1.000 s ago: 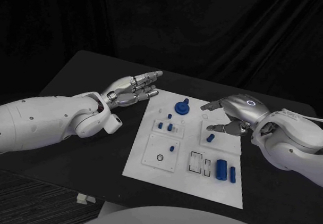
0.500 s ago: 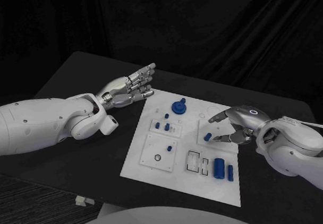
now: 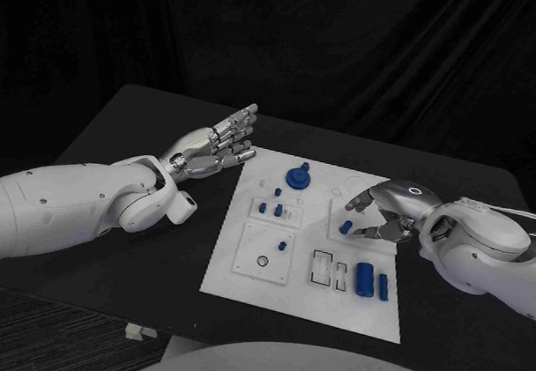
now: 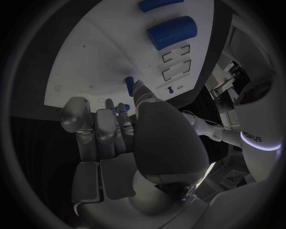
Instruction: Assemble the parts on the task board
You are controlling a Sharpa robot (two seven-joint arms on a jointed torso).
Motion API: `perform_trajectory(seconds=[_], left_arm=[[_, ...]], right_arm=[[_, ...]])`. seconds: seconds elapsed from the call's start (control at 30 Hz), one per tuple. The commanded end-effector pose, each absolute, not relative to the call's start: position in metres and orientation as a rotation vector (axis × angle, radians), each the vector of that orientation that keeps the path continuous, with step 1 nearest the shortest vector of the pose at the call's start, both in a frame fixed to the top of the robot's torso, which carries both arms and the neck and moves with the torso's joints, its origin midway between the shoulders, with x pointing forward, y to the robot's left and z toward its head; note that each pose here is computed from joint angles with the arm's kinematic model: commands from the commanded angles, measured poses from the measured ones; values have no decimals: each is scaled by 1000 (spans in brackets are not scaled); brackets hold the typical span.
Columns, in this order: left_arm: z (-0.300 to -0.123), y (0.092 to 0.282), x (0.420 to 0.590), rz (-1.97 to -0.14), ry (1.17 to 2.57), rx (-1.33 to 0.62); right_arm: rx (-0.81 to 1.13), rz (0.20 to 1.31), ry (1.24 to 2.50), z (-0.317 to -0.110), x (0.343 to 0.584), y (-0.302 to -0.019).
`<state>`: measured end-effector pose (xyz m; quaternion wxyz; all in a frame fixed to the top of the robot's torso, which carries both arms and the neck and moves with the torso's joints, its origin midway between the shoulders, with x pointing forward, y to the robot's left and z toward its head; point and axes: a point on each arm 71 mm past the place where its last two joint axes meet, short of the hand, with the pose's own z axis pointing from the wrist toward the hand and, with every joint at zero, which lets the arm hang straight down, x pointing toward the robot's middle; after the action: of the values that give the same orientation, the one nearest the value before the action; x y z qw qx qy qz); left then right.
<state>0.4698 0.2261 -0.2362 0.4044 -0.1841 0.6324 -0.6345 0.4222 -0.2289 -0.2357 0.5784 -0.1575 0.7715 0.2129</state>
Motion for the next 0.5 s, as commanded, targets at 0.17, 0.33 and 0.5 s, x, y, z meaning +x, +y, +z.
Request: perform_trajectory(seconds=[0.17,0.33,0.5], left_arm=[[-236,224,468,-1622,1580,-465],[-236,224,468,-1623,1584,-466],[-237,224,467,-1625,1589,-468]], right_arm=[[-378,529,1792,-241,422,-222],[-389,537,1800,-244,423,-217],[-399,543,1817,-250,422,-214]])
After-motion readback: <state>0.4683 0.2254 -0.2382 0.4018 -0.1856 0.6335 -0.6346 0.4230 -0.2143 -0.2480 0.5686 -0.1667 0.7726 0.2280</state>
